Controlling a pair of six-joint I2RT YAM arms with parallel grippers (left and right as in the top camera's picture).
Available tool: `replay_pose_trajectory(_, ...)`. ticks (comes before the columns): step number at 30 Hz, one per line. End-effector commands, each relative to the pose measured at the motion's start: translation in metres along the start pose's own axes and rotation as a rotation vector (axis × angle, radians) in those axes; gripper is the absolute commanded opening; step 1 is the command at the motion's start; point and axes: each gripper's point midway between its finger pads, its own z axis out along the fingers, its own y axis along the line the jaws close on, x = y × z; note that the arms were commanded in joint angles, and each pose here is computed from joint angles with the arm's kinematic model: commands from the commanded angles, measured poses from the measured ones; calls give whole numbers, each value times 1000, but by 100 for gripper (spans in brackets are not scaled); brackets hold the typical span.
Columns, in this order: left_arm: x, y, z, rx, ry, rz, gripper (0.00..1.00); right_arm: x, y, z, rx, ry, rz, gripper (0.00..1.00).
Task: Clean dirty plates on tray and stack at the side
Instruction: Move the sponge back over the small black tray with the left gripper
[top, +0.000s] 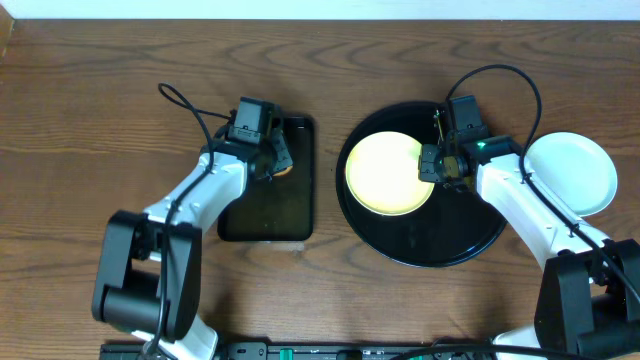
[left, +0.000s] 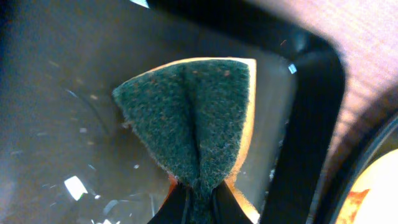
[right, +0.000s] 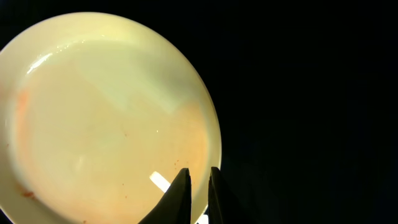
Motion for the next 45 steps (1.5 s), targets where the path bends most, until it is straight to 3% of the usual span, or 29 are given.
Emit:
replay_pose_trajectory(1,20,-12,10,169,143,32,8,4,-4,4,4,19,7,9)
replay_pose_trajectory(5,29,-11,15,253,210,79,8,4,-4,4,4,19,7,9)
replay_pose_trajectory(9,38,6,18,227,256,133,10,4,-4,4,4,19,7,9)
replay_pose_trajectory(13,37,53,22,2,248,103,8,4,-4,4,5,21,7,9)
replay_pose_trajectory(17,38,80,19,-157,237,-51,8,5,-5,4,5,22,7,8)
replay_pose_trajectory(19,43,60,19,-42,274,-27,7,5,-5,4,5,22,7,8)
replay_pose_trajectory(22,58,5,10,294,344,188,7,5,-5,4,5,23,7,8)
replay_pose_trajectory(24,63,-3,8,345,353,258,8,5,-5,4,5,22,7,8)
replay_pose_trajectory(27,54,21,17,184,311,237,8,5,-5,4,5,23,7,8)
replay_pose_trajectory(31,36,66,23,-124,216,-12,7,5,-5,4,5,23,7,8)
replay_pose_trajectory(33,41,48,23,-19,248,2,7,5,-5,4,5,24,7,7)
replay_pose_trajectory(35,55,3,14,269,322,184,7,5,-5,4,6,24,7,7)
replay_pose_trajectory(37,63,-13,6,387,345,285,7,5,-5,4,5,24,7,7)
replay_pose_trajectory(39,54,11,16,231,308,254,8,5,-5,4,5,24,7,8)
replay_pose_trajectory(40,43,40,23,37,259,151,7,5,-5,4,6,25,7,8)
replay_pose_trajectory(42,35,79,21,-209,194,-52,8,6,-5,4,7,29,7,7)
replay_pose_trajectory(45,39,84,19,-252,189,-181,7,7,-5,4,9,32,7,7)
